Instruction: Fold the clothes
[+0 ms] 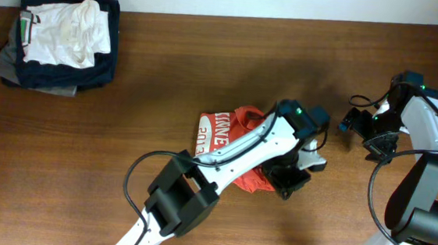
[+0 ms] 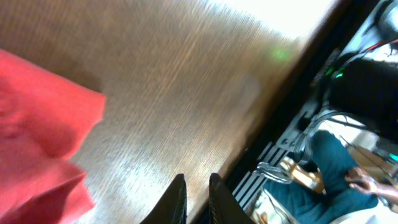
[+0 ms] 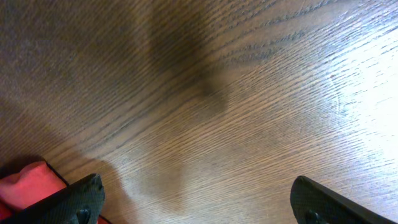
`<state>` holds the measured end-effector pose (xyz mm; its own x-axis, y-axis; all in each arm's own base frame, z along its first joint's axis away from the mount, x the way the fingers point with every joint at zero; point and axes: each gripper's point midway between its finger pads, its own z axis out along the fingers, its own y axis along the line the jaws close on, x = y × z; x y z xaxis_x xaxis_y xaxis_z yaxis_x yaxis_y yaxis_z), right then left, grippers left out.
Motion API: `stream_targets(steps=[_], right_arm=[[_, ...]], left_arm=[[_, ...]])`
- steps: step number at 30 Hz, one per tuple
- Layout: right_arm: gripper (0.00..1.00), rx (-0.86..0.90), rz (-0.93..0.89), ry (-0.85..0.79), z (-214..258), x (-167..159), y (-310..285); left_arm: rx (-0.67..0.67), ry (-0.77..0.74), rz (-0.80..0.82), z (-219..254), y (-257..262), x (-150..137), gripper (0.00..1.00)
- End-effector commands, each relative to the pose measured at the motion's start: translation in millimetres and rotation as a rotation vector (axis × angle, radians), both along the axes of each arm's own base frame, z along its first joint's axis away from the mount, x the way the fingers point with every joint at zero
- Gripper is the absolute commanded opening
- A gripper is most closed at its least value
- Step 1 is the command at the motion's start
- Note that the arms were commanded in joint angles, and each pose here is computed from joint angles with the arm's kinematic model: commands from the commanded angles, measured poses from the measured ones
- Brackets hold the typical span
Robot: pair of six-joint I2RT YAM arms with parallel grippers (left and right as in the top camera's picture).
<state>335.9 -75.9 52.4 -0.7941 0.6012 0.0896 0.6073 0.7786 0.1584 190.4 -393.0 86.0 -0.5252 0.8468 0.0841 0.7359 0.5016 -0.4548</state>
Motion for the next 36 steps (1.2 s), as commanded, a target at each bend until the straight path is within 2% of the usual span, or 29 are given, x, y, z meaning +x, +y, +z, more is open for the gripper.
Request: stream_targets(steps=[1, 2, 3, 5, 6, 7, 11, 15, 16, 18, 19, 22, 23, 24, 25, 26, 29, 30, 32, 33, 34, 36], right_arm=[[0.99, -0.017, -0.008, -0.011, 3.6, 3.8, -4.7], [0.99, -0.017, -0.008, -0.011, 3.6, 3.8, -4.7], [0.99, -0.017, -0.008, -0.011, 3.6, 3.8, -4.7], [0.99, -0.017, -0.008, -0.011, 3.6, 3.8, -4.7], [0.99, -0.017, -0.008, -0.011, 3.6, 3.8, -4.7], [0.99, -0.017, -0.008, -0.011, 3.6, 3.8, -4.7], [0.99, -0.017, -0.008, -0.011, 3.6, 3.8, -4.7], [0.99, -0.017, -0.008, -0.011, 3.6, 3.8, -4.7], [0.99, -0.017, -0.008, -0.011, 3.6, 3.8, -4.7], [0.99, -0.017, -0.008, -0.011, 3.6, 3.8, -4.7], [0.99, -0.017, -0.008, -0.011, 3.6, 3.8, -4.7], [0.99, -0.017, -0.009, -0.011, 3.6, 3.8, -4.7], [0.99, -0.017, -0.008, -0.011, 3.6, 3.8, -4.7], [0.99, -0.017, -0.008, -0.011, 3.6, 3.8, -4.7], [0.99, -0.017, -0.009, -0.011, 3.6, 3.8, -4.7], [0.99, -0.017, -0.009, -0.011, 3.6, 3.8, -4.7], [0.99, -0.017, -0.008, -0.011, 3.6, 3.8, -4.7], [0.99, -0.017, -0.008, -0.011, 3.6, 3.8, -4.7], [0.99, -0.017, -0.008, -0.011, 3.6, 3.7, -4.6], [0.99, -0.017, -0.008, -0.011, 3.6, 3.8, -4.7], [0.99, -0.017, -0.008, -0.011, 3.6, 3.8, -4.7], [0.99, -0.017, -0.009, -0.011, 3.6, 3.8, -4.7]], left_arm=[[0.157, -0.215, 0.154, 34.1, 50.7, 71.4, 0.51], [0.208, -0.242, 0.179, 34.4, 69.7, 85.5, 0.75], [0.25, -0.228, 0.235, 31.5, 94.3, 102.2, 0.94], [0.254, -0.137, 0.323, 22.9, 118.5, 113.9, 0.94], [0.249, -0.047, 0.34, 13.0, 127.6, 107.8, 0.91], [0.187, 0.02, 0.303, 8.0, 120.2, 98.2, 0.9], [0.093, 0.043, 0.263, -33.2, 82.2, 80.0, 0.9], [0.047, 0.028, 0.2, -37.0, 55.2, 62.9, 0.89], [0.034, 0.016, 0.186, -37.7, 48.0, 60.3, 0.71], [0.024, 0.005, 0.171, -38.2, 40.2, 55.9, 0.21], [0.029, 0.006, 0.177, -33.9, 36.4, 52.2, 0.01], [-0.008, -0.025, 0.139, -18.7, 16.4, 44.7, 0.01], [-0.011, -0.032, 0.108, -21.8, 8.2, 34.9, 0.12], [-0.018, -0.039, 0.09, -22.8, 2.4, 29.7, 0.33], [-0.03, -0.049, 0.066, -23.9, -5.6, 22.8, 0.62], [-0.053, -0.064, 0.04, -24.1, -16.0, 16.1, 0.81], [-0.09, -0.102, 0.034, 1.2, -25.9, 21.1, 0.82], [-0.065, -0.185, 0.08, 26.1, -14.6, 48.0, 0.82], [0.045, -0.336, 0.296, 46.7, 32.5, 118.9, 0.81], [0.067, -0.331, 0.377, 43.9, 59.3, 146.1, 0.81], [0.101, -0.309, 0.456, 37.6, 79.9, 160.9, 0.81], [0.103, -0.164, 0.597, 16.7, 119.6, 180.5, 0.81]])
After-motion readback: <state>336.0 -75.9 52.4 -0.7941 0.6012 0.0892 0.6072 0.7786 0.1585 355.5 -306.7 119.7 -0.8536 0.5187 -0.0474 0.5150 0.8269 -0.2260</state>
